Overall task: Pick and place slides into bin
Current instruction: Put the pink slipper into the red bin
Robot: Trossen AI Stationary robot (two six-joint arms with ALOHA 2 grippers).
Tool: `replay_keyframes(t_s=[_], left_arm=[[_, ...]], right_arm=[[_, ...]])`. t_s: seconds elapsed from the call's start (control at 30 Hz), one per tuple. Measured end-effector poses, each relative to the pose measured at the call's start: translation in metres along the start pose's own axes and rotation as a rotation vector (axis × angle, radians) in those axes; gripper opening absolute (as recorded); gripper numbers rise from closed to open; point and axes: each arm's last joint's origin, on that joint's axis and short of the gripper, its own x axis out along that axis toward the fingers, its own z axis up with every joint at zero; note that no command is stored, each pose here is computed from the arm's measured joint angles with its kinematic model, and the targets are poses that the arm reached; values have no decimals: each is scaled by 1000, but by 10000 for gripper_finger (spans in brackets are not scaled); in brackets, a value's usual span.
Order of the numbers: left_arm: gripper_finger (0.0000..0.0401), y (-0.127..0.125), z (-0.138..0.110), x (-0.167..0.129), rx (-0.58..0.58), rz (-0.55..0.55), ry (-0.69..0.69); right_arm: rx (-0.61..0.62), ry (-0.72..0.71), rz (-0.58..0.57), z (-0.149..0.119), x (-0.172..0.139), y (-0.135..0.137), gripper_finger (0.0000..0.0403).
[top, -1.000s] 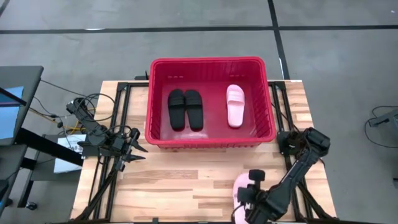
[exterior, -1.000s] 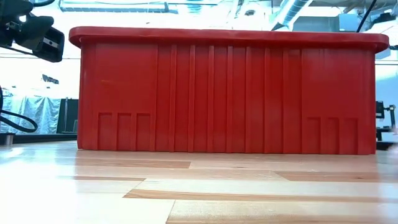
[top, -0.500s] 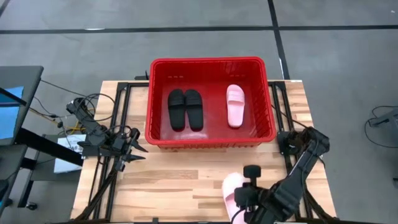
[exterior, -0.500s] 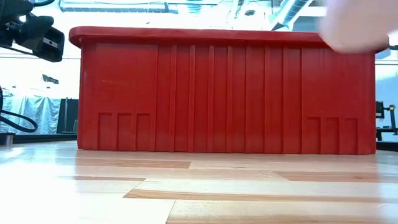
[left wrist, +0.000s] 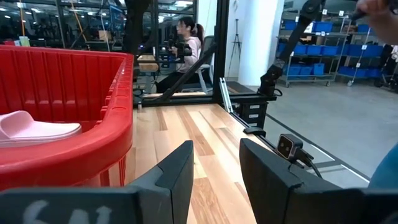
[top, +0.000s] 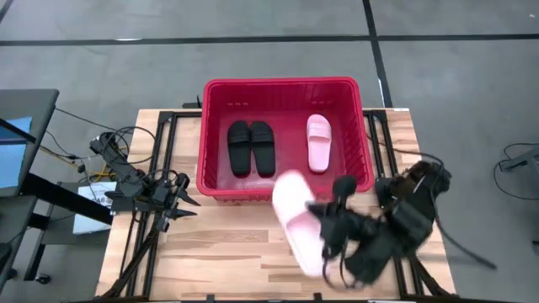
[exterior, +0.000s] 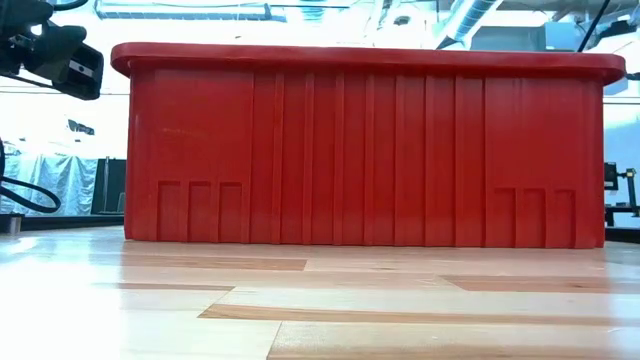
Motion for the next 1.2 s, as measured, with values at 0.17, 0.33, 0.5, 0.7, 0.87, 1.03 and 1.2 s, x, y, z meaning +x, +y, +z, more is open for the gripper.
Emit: replay_keyframes(t_s=[0.17,0.33,0.5,0.7,0.87,1.03,1.2], left_arm=[[121,0,0,0,-5,0,0],[121,0,0,0,0,0,0],[121,0,0,0,-4,0,0],[121,0,0,0,2,0,0],[121,0,0,0,-6,0,0],[121,0,0,0,-1,0,0],[121,0,0,0,3,0,0]], right_arm=[[-21,58,-216,-6,18,-54,0],[-24,180,-335,-19,44,-109,0],[-16,276,-281,-28,81,-153,0],[-26,238,-144,-35,125,-198,0],[13,204,-94,-49,152,-234,0],[28,186,-72,-70,186,-255,0],[16,243,-28,-102,227,-256,0]])
